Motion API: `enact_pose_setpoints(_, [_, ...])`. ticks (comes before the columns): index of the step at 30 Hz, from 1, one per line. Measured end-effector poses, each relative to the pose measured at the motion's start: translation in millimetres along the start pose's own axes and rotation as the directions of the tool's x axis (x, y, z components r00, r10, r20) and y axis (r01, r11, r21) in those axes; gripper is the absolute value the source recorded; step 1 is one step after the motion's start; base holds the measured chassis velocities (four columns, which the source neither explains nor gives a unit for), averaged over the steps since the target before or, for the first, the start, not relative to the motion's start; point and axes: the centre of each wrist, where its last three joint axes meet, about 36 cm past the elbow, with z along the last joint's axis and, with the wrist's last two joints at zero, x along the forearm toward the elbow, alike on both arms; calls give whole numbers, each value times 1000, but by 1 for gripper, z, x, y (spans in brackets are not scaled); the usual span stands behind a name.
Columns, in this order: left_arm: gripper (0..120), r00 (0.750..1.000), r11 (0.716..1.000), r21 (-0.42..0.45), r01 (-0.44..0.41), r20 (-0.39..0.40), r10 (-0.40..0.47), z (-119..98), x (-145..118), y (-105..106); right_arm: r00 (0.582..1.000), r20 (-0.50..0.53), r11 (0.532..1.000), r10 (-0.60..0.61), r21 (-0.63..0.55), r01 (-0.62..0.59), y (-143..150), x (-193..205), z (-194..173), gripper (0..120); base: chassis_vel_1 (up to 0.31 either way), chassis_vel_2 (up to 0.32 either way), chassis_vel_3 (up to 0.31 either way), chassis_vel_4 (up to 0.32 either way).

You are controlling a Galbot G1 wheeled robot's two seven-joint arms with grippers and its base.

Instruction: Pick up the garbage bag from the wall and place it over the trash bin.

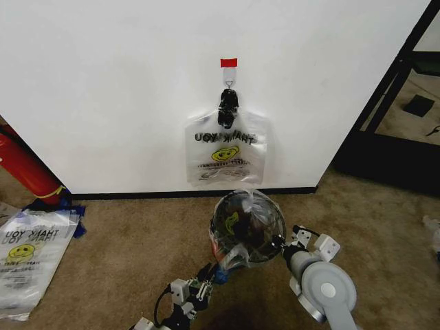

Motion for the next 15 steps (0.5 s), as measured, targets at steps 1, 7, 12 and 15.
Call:
enact_pose_setpoints(1, [3, 1000, 1000, 1, -3, 0, 3, 0, 0, -1, 1000, 0, 1000, 2, 1, -2, 0, 0, 0, 0, 0, 0, 0, 0])
enact_pose_setpoints(7, [3, 999, 1000, 5, 26, 25, -26, -10, 0, 9, 1000, 7, 1000, 8, 7, -8, -1, 0, 0, 0, 0, 0, 0, 0])
enact_pose_setpoints(12, [20, 999, 999, 41, 30, 34, -31, -21, 6, 15, 1000, 13, 1000, 12, 11, -12, -2, -1, -1, 0, 0, 0, 0, 0])
enact_pose_setpoints(15, [32, 1000, 998, 61, -11, 28, 9, -18, 11, 8, 1000, 15, 1000, 12, 14, -12, -2, -1, -1, 0, 0, 0, 0, 0])
